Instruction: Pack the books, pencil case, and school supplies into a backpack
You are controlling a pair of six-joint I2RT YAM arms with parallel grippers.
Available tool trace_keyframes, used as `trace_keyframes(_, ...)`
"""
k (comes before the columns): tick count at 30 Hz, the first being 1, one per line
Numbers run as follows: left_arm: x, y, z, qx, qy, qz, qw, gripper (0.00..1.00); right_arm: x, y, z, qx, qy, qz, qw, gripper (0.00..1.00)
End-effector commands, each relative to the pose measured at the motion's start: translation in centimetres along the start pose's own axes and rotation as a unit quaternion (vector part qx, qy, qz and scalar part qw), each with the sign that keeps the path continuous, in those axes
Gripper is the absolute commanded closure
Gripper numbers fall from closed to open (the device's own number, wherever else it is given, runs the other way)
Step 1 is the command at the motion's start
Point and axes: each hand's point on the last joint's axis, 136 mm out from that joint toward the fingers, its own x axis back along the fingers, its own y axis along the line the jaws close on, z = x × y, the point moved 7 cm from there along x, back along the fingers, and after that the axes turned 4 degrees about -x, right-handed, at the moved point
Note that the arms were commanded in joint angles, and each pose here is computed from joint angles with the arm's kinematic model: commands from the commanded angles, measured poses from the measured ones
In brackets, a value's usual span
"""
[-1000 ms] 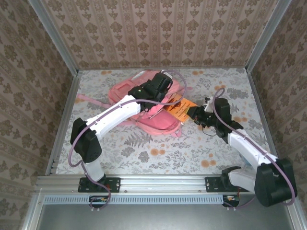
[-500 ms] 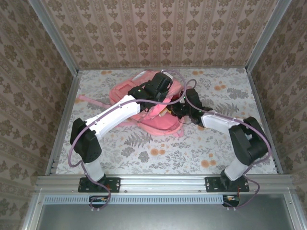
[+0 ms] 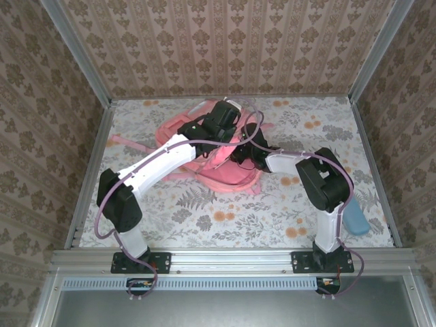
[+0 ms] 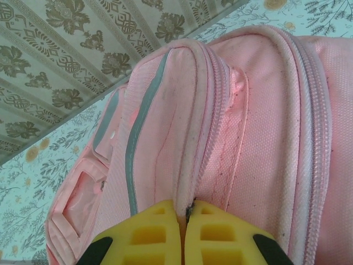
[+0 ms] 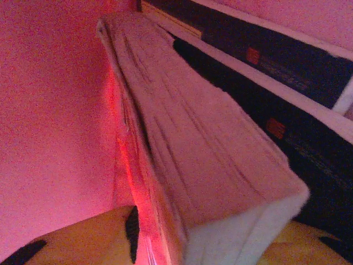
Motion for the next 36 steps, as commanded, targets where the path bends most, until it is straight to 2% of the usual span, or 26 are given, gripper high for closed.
trace_keyframes(1,3.1,2.7,-2.2,0.061,-0.063,-0.012,0.996,1.0,2.5,0.5,0.5,-0.008,0.009,0.007,1.0,0.48)
trace_keyframes(6,2.6,2.9,-1.7,0.072,-0.061,0.001,0.996,1.0,6.1,-0.1,0.7,-0.022,0.008,0.011,1.0,0.4)
trace_keyframes(11,2.5,3.1,-1.1,0.074,-0.054,0.004,0.996,1.0,8.9,-1.4,0.0,-0.035,0.005,0.016,0.999,0.4)
trace_keyframes(14,2.2,3.2,-0.8,0.075,-0.051,0.025,0.996,1.0,11.1,-2.4,-0.4,-0.011,-0.013,0.039,0.999,0.4)
trace_keyframes(18,1.4,2.5,-1.2,0.069,-0.051,0.068,0.994,1.0,15.2,-2.9,-0.4,0.059,-0.062,0.086,0.993,0.4)
trace_keyframes(22,-0.5,0.8,-2.4,0.072,-0.05,0.13,0.988,1.0,20.1,-4.0,-0.9,0.108,-0.149,0.152,0.971,0.37)
trace_keyframes(25,-2.0,-0.6,-3.5,0.094,-0.05,0.191,0.976,0.98,23.0,-4.6,-1.1,0.126,-0.197,0.18,0.955,0.36)
trace_keyframes(30,-4.0,-2.2,-4.7,0.142,-0.051,0.266,0.952,0.84,25.3,-4.1,-0.9,0.151,-0.224,0.187,0.944,0.35)
trace_keyframes(34,-4.6,-0.9,-4.2,0.204,-0.032,0.275,0.939,0.5,25.1,-3.2,-0.6,0.179,-0.2,0.172,0.948,0.34)
trace_keyframes(36,-4.6,0.6,-3.1,0.245,-0.014,0.269,0.931,0.37,24.4,-2.7,-0.2,0.2,-0.18,0.164,0.949,0.3)
